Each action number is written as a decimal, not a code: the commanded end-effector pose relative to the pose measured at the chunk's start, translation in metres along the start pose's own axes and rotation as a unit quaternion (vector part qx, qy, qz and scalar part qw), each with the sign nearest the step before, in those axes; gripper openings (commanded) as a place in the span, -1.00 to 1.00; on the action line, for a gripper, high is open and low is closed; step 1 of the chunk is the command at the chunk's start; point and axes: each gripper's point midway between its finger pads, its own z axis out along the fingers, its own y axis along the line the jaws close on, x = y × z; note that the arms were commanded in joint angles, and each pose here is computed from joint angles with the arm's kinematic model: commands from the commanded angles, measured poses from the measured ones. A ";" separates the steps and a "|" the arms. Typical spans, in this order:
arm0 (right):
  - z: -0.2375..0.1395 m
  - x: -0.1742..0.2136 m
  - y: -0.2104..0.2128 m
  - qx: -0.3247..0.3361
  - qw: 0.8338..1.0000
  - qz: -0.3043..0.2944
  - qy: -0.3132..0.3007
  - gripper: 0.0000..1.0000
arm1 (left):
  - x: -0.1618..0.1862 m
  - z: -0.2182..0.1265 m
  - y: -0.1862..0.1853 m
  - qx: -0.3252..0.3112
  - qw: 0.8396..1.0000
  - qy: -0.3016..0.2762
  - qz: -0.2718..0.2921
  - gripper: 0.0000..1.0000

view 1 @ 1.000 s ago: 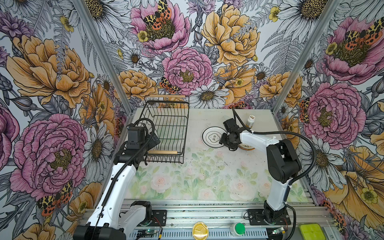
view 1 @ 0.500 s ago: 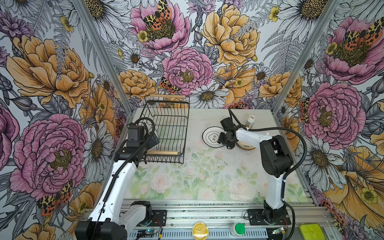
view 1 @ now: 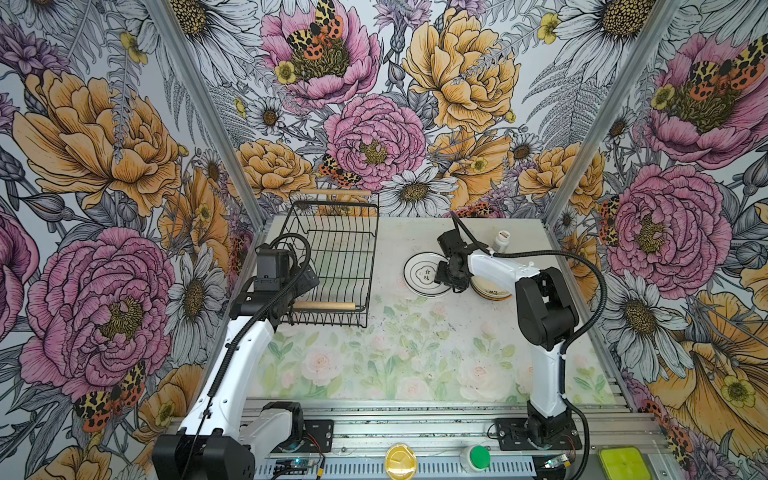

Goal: Unload the plates from the dish rack
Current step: 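Lay the plate flat with the right gripper while the left hovers over the rack, then raise the open right gripper off the plate while the left lowers into the rack, then close the left gripper on the white green-rimmed plate in the rack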

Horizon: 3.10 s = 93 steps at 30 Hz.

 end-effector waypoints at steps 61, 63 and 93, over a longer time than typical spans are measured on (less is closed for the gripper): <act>-0.087 -0.042 -0.026 -0.056 0.995 0.004 -0.085 0.25 | -0.013 0.095 0.010 -0.105 0.977 0.157 0.100 -0.05; -0.086 -0.041 -0.027 -0.056 0.995 0.005 -0.084 0.25 | -0.013 0.097 0.011 -0.108 0.976 0.160 0.102 -0.11; -0.095 -0.042 -0.040 -0.066 0.994 0.017 -0.091 0.19 | -0.008 0.097 0.015 -0.112 0.969 0.183 0.120 -0.83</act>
